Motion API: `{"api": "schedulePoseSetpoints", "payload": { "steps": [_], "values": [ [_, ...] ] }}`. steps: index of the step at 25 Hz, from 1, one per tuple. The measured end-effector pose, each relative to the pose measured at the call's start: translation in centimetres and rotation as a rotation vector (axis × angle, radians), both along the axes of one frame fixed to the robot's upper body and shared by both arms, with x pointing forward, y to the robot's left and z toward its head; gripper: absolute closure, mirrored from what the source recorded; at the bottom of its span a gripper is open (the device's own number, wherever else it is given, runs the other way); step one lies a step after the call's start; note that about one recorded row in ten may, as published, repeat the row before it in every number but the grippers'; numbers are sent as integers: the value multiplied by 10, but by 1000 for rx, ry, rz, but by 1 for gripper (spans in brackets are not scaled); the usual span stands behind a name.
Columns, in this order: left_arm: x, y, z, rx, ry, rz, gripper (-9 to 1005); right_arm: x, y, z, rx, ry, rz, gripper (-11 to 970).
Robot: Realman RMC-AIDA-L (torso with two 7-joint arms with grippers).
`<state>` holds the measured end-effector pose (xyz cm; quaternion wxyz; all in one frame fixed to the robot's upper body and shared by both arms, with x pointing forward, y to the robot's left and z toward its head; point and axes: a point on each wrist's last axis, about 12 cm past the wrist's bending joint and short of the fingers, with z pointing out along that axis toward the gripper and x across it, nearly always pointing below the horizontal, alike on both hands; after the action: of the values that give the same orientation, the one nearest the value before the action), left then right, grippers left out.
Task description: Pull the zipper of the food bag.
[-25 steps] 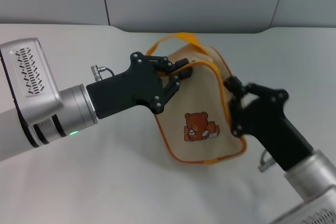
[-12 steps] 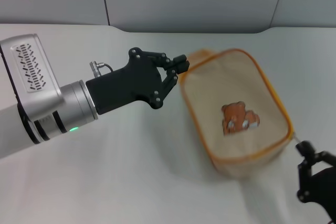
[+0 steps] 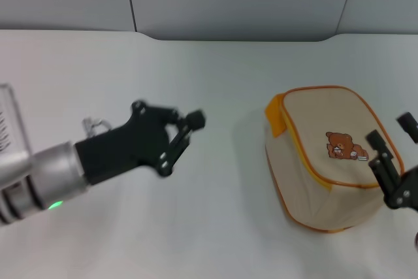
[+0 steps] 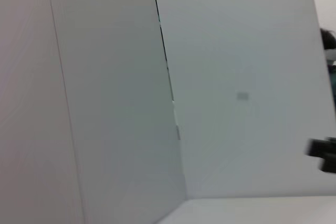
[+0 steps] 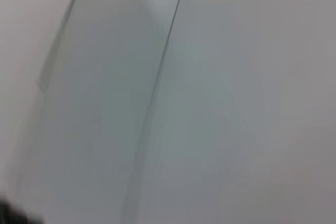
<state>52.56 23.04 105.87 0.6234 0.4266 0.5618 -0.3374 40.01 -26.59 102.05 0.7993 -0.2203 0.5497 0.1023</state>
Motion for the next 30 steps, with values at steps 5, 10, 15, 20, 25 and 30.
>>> {"api": "schedulePoseSetpoints", "payload": {
  "steps": [5, 10, 15, 20, 25, 30],
  "values": [
    [-23, 21, -12, 39, 124, -37, 968, 33, -29, 19, 156, 250, 422, 438],
    [-38, 32, -15, 101, 190, -126, 948, 56, -23, 44, 15, 518, 868, 322],
    [-48, 39, -14, 102, 202, -169, 664, 71, -15, 52, -80, 597, 987, 213],
    [-55, 44, -11, 84, 197, -186, 500, 76, -15, 53, -106, 596, 980, 115],
    [-59, 45, -8, 69, 187, -211, 396, 74, -15, 51, -112, 584, 972, 115],
    [-60, 45, -8, 69, 182, -214, 291, 73, -16, 49, -118, 573, 956, 114]
  ]
}}
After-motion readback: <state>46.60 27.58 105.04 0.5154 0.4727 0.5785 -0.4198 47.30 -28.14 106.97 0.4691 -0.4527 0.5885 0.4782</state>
